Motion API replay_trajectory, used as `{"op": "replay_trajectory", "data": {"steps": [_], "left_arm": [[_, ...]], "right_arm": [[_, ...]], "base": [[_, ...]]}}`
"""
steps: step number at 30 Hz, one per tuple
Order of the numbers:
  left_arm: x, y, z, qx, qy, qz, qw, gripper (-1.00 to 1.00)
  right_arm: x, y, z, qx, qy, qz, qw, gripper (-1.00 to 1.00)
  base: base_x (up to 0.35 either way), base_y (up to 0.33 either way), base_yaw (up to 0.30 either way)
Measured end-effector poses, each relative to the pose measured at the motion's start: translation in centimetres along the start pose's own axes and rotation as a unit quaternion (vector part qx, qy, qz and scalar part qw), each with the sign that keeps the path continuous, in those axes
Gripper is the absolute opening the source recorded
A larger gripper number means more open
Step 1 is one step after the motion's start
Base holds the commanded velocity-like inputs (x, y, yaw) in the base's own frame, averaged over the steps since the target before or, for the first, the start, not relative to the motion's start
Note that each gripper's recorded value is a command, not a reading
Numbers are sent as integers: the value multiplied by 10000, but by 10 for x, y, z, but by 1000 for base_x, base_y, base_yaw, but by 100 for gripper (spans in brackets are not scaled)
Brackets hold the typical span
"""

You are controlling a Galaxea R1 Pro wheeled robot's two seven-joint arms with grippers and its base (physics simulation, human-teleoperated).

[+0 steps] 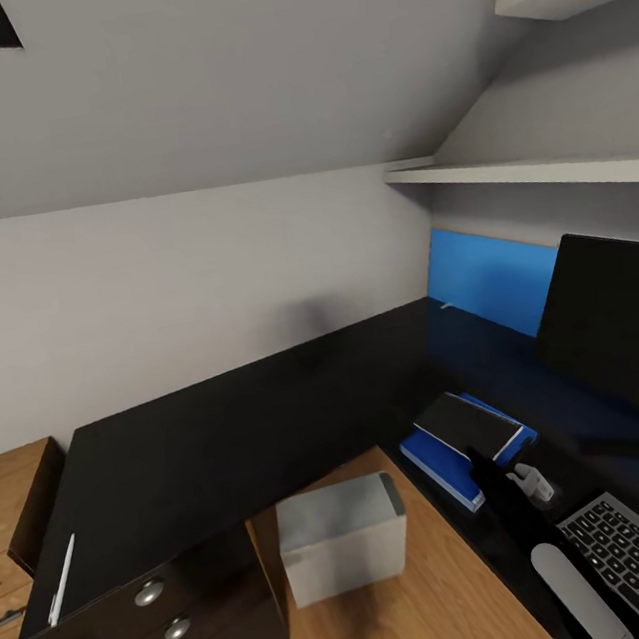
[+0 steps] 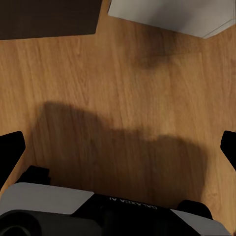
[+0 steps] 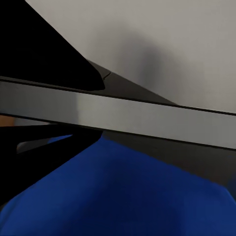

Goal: In the bedroom, organize the workspace by keeping the computer under the desk, ensuring the monitor is on the desk, placing the keyboard on the desk next to the monitor, placing the mouse on the desk next to the keyboard, moving the folder from the swivel chair onto the desk next to the mouse, stacking the notebook on top of the folder with the pen on top of the notebook, and positioning the swivel chair next to the desk.

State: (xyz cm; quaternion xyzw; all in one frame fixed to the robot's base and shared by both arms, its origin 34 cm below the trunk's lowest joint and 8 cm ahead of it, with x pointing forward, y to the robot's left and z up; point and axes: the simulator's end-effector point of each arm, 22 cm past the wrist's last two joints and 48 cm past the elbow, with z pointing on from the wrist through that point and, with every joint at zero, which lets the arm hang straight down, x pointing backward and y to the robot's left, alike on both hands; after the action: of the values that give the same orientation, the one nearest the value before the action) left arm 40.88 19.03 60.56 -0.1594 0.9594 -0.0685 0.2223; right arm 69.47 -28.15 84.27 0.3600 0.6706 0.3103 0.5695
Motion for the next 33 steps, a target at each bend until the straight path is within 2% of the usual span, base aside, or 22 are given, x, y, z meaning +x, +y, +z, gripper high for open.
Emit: {"op": "replay_trajectory", "data": {"steps": [23,33], "left_arm": [[1,-3,0,22,6,25,10000,100],[-2,-5,-8,26,7,26,10000,100]], "right_arm": [[-1,0,0,1,-3,-9,10000,-100],[-6,8,-1,1,-2,-13,10000,-100]], "base": [[5,1,0],[0,0,0]]}}
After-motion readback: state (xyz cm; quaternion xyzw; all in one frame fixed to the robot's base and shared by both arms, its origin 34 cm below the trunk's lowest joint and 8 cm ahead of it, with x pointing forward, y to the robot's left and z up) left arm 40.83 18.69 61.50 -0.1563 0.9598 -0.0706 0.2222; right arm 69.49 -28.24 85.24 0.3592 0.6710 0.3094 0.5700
